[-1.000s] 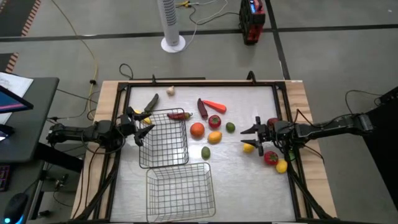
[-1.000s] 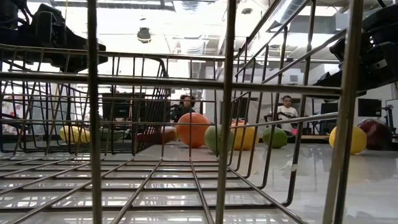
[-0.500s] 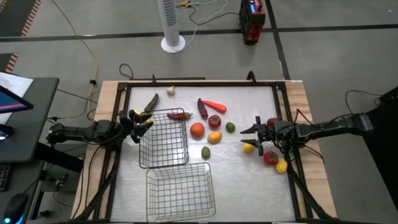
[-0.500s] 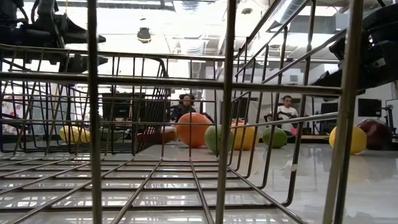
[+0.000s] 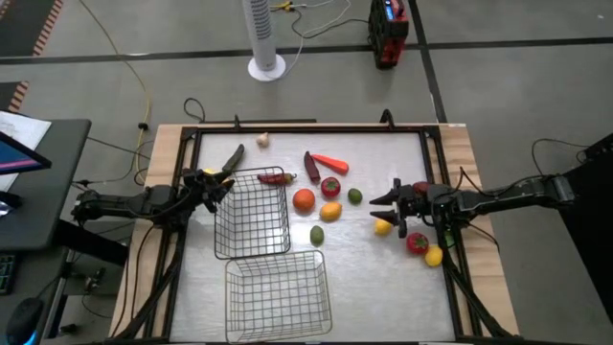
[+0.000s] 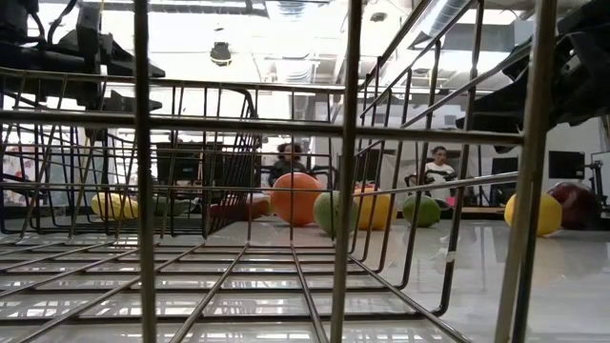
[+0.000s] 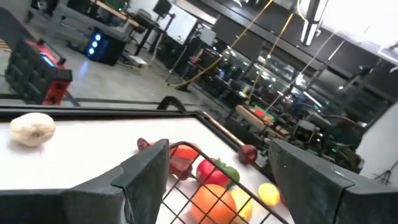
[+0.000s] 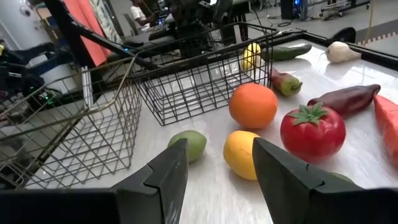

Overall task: Sort produce into baskets
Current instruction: Put the green chili pepper into the black wire basket

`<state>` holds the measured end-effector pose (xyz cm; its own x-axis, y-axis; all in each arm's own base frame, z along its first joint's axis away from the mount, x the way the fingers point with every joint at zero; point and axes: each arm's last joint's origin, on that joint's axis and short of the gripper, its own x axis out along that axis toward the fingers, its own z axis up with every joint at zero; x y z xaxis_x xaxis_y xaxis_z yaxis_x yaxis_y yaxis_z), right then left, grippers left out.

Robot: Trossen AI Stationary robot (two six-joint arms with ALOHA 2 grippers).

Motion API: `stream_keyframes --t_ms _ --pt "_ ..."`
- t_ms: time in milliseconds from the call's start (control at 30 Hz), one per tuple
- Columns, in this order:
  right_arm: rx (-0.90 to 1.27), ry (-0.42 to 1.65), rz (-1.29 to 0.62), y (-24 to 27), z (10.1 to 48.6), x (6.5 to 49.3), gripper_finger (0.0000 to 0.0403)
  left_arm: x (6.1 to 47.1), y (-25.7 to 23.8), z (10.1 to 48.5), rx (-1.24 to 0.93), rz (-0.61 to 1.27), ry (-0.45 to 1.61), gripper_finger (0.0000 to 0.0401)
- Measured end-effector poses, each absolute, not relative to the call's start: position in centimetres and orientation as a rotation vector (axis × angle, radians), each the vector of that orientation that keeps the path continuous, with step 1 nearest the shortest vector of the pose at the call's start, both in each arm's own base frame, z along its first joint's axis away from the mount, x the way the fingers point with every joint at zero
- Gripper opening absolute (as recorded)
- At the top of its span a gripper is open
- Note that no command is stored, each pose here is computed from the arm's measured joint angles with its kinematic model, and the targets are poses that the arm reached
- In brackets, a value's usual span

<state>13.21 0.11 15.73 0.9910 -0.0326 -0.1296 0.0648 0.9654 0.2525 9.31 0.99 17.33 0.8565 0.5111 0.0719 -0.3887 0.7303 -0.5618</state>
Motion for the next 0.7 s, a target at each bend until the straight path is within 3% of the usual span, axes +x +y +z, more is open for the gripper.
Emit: stream_keyframes --t_ms 167,333,567,700 --pt "0.269 0.119 -0.053 0.1 15.8 13.2 0.0207 9.2 1.2 17.5 -0.588 0.564 -0.268 0.0263" --pt "0.266 0.107 -0.096 -0.1 15.9 13.2 0.0207 8.9 1.2 19.2 -0.361 0.543 -0.270 0.0263" --pt "0.265 0.047 -0.129 -0.2 16.4 13.3 0.0207 8.3 1.6 21.3 -0.243 0.612 -0.292 0.0263" --pt "0.266 -0.078 -0.243 -0.7 17.5 13.2 0.0207 8.5 1.9 22.1 -0.224 0.661 -0.247 0.0263"
